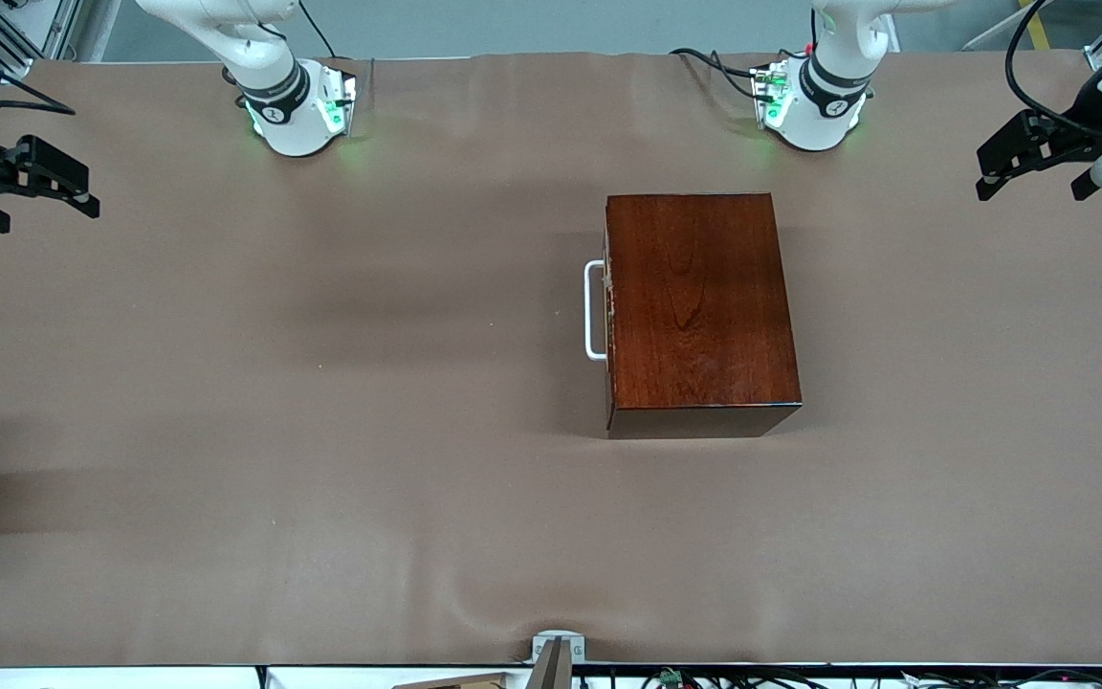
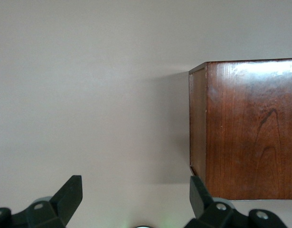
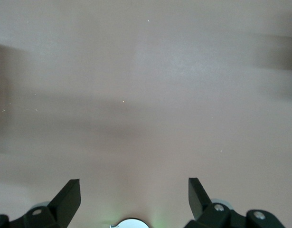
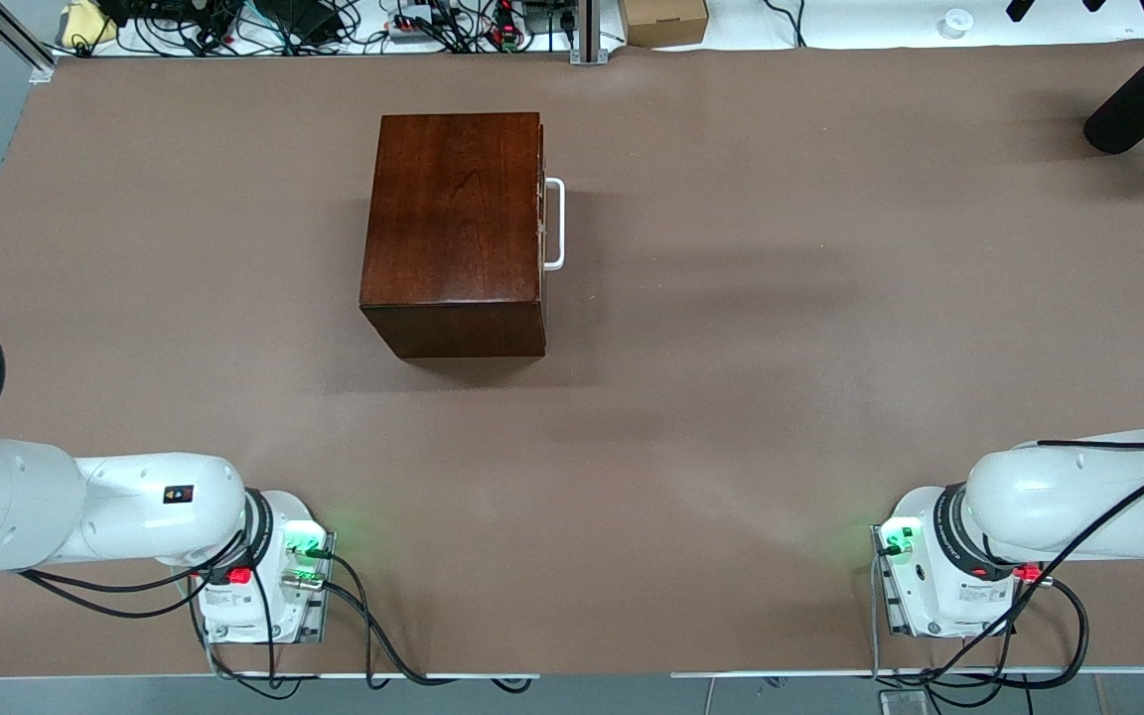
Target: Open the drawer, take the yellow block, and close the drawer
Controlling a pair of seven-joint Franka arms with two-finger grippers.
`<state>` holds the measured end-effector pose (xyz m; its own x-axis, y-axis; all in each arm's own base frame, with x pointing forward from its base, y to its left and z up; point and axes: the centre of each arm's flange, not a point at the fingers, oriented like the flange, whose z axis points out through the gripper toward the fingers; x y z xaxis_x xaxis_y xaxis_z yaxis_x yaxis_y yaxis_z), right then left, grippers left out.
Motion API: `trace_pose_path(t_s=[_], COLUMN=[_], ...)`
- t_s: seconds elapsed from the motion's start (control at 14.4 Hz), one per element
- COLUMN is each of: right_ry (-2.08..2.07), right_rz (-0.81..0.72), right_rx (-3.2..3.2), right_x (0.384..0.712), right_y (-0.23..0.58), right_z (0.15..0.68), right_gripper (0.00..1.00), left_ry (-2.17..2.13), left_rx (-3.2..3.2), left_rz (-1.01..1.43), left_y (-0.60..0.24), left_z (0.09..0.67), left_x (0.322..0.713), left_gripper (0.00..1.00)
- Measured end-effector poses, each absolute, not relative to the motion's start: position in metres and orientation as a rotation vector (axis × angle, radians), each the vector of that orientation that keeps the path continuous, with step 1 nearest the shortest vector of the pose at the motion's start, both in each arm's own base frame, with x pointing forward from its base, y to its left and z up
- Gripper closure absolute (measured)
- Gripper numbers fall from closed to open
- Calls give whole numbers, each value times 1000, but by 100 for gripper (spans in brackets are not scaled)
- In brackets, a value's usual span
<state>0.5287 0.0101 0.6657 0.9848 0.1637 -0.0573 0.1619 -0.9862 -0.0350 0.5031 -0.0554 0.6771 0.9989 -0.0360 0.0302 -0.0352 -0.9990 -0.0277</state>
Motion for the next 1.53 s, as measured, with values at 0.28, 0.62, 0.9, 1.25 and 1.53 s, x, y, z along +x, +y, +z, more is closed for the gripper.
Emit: trace_pose_path(t_s=[0.28,0.62,0.9,1.25,1.53], right_ry=[-254,-254,-254,-252,-252], right_rz=[93,93,94,97,103], right_rx=[-3100,-3100,-3100,-3099,-3099], right_x=[529,529,529,529,530], right_y=[10,10,10,9,9], right_z=[666,666,666,665,663], right_gripper=[0,0,0,0,0], left_ry=[56,79,137,29,121], left_rx=[-3114,-3115,-3116,-3122,-3110], left_rz=[-45,-40,7,99,117], left_y=[-55,-63,-102,-201,-273], left_z=[676,674,657,620,586], left_x=[504,510,518,522,524], left_gripper=[0,0,0,0,0])
